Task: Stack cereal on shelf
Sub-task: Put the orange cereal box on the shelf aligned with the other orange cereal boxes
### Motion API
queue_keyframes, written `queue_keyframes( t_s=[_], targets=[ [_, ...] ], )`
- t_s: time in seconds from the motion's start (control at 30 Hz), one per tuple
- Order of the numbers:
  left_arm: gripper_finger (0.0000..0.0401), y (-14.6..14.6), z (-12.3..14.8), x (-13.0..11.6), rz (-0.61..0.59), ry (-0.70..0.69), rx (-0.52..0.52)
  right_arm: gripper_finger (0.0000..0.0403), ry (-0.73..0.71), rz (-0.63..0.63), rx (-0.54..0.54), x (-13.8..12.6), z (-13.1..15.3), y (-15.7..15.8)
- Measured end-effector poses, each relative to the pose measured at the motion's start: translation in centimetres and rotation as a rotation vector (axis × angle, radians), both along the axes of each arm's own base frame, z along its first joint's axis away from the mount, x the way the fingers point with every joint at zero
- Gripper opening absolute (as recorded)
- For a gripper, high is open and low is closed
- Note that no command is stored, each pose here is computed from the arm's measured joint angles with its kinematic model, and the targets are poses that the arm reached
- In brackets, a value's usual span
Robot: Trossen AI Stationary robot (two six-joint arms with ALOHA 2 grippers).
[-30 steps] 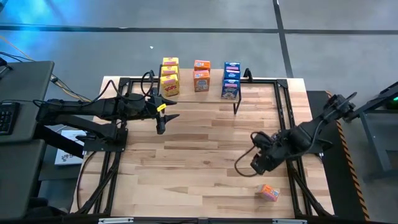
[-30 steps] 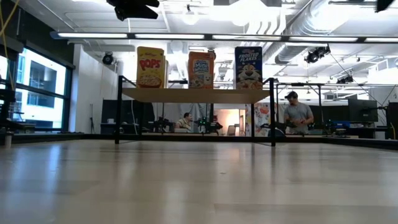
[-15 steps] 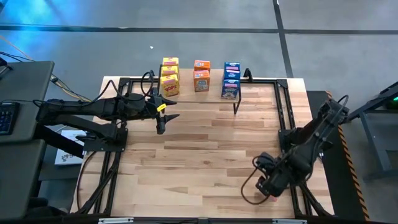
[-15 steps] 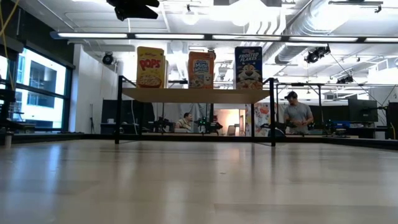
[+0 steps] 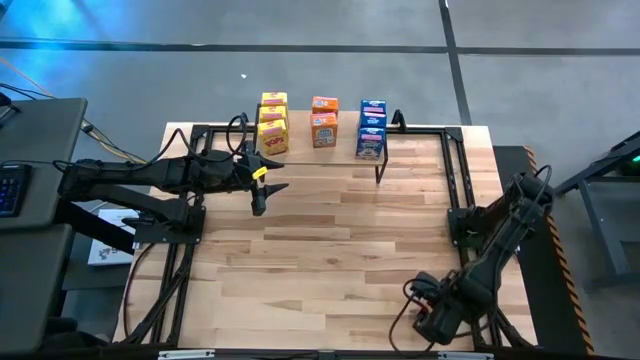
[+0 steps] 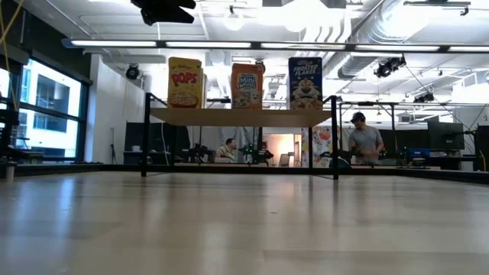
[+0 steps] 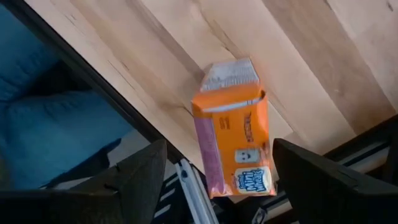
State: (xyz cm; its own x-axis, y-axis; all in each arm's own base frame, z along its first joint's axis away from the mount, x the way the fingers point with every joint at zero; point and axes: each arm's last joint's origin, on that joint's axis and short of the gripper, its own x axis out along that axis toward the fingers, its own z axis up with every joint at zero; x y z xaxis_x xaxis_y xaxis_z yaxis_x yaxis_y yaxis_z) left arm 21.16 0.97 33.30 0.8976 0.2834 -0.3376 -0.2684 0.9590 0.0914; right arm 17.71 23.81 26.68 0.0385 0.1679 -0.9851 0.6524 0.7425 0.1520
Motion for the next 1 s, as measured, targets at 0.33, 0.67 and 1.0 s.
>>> queue_keyframes(
  t_s=[0.33,0.67,1.0],
  targets=[
    [0.0241,0.0,0.0,0.0,0.0,0.0,0.0,0.0287,0.058,0.005,-0.046,0.4,-2.0,1.0],
    [0.0241,0.0,0.0,0.0,0.0,0.001,0.0,0.0277,0.103,-0.001,-0.102,0.5,-2.6,0.8],
    [0.0241,0.0,0.0,0.0,0.0,0.0,0.0,0.0208,0.122,-0.001,-0.095,1.1,-2.6,0.2]
  ],
)
